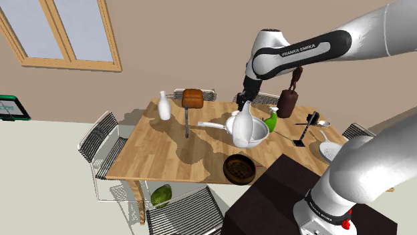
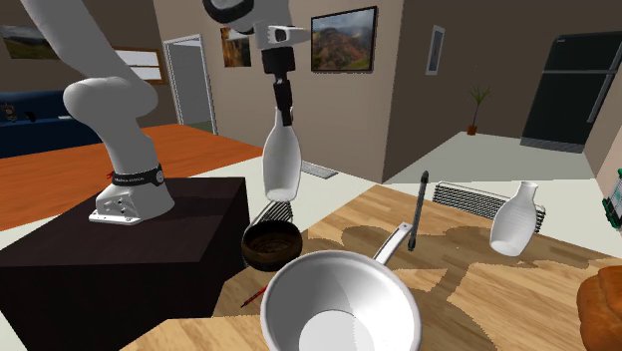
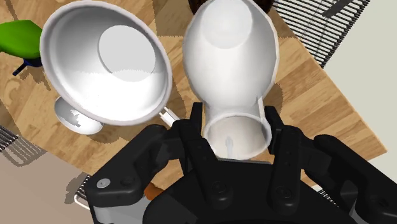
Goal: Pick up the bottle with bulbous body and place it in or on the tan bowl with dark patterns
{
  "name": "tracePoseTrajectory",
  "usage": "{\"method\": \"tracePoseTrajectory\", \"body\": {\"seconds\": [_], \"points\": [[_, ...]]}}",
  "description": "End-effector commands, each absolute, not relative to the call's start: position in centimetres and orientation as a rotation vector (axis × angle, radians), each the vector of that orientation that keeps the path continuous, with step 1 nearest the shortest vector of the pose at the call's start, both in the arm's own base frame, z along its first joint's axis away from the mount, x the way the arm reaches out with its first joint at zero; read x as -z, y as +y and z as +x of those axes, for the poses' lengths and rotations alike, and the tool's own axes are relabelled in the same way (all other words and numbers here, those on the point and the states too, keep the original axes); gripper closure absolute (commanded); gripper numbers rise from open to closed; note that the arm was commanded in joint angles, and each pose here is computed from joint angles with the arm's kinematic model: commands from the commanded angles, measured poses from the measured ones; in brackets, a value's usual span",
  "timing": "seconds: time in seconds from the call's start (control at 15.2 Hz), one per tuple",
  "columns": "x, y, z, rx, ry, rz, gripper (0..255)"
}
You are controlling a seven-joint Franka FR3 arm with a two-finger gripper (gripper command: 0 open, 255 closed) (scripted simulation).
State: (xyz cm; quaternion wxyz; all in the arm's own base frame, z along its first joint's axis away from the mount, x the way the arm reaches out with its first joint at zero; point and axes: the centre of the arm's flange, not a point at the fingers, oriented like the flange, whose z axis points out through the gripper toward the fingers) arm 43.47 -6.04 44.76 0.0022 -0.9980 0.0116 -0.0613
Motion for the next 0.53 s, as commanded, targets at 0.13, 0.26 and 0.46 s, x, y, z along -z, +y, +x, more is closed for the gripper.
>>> {"method": "tracePoseTrajectory", "body": {"seconds": [0.13,0.26,0.46], "points": [[-47.1,-4.8,37.5,0.193,0.036,-3.132,255],[-46.1,-4.8,37.5,0.193,0.036,-3.132,255],[-44.5,-4.8,37.5,0.193,0.036,-3.132,255]]}}
